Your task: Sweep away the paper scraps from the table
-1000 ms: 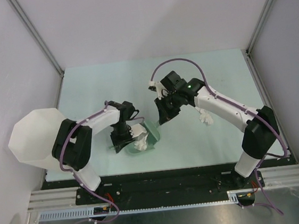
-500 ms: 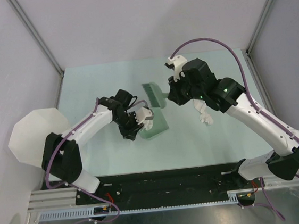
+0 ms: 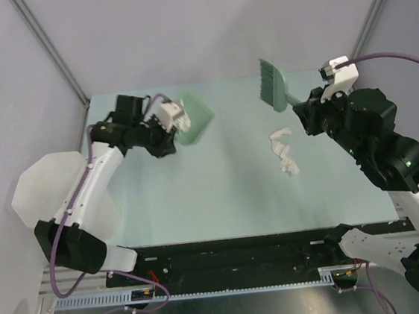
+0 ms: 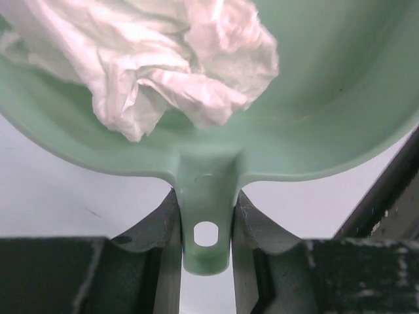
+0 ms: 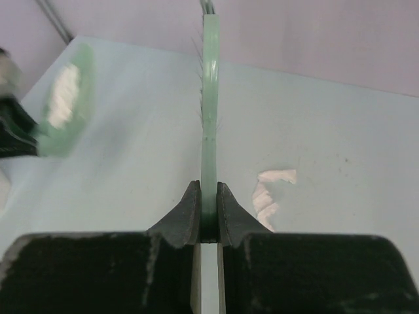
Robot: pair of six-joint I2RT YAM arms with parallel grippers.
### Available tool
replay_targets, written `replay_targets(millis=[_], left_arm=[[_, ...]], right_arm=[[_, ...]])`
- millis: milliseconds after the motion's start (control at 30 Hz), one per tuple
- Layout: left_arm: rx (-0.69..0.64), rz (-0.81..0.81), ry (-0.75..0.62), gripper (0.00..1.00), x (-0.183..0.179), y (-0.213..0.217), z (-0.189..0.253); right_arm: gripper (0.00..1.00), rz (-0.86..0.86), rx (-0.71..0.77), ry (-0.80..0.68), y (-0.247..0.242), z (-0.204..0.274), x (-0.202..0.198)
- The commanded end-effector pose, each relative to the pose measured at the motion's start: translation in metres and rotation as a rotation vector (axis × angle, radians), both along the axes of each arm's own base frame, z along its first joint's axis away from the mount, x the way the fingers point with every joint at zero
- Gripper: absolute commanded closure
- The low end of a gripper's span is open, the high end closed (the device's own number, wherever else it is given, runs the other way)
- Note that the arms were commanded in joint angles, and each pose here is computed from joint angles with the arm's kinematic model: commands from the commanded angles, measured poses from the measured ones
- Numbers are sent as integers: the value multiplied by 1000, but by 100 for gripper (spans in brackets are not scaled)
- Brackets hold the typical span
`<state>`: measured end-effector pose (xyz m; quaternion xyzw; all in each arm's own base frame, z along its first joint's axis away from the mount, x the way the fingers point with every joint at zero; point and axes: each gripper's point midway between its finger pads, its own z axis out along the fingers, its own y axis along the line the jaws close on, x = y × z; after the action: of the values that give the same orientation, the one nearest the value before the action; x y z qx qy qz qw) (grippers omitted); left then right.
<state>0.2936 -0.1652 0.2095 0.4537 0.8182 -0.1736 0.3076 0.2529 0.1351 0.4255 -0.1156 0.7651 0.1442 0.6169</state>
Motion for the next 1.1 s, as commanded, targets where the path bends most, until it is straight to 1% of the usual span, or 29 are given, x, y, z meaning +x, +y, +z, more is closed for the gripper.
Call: replay_targets(millis=[0,33,67,133,167,200,267,300,367,400,500,533,600,700,733,833,867,933,1000,1067], left_arm=[[-246,163,-107,100,17,15,91],[-272,201,-116,100,19,20,102],[-289,237,-160,100,19,28,120],[-309,340,-193,100,24,49,137],[-319,374,-231,100,22,58,151],[-320,429,-252,100,25,73,157],[-337,499,-288,100,20,88,171],[-329,579,-312,100,21,111,175],[-314,646,-363,100,12,128,186],[-282,711,-390,100,10,145,188],[-200,781,-458,100,-5,169,193],[-154,825,-463,100,-9,181,190],[-115,878,-470,100,-22,197,188],[-27,933,-472,100,-42,217,181],[49,949,-481,100,-53,227,178],[210,997,-495,100,-72,252,174],[279,1050,-497,100,-82,267,173],[362,1057,-498,100,-96,277,174],[444,1099,-485,100,-112,289,174],[564,1128,-461,100,-130,303,170]], right_arm=[[100,-46,-60,92,-2,-39,19],[100,-29,-66,115,2,-47,20],[100,-20,-72,130,4,-53,21],[100,-4,-72,146,7,-58,23],[100,4,-74,156,9,-62,23],[100,20,-74,166,14,-66,25],[100,30,-78,182,17,-71,28],[100,44,-81,193,20,-75,29],[100,54,-88,211,23,-80,30],[100,62,-87,217,25,-82,30],[100,78,-91,236,29,-88,32],[100,82,-92,241,30,-90,32],[100,97,-92,246,34,-93,32],[100,113,-97,256,37,-97,33],[100,117,-100,262,38,-99,34],[100,136,-106,269,41,-101,33],[100,136,-109,272,40,-103,34],[100,146,-115,280,42,-106,33],[100,149,-119,288,43,-110,35],[100,148,-121,289,43,-111,35]])
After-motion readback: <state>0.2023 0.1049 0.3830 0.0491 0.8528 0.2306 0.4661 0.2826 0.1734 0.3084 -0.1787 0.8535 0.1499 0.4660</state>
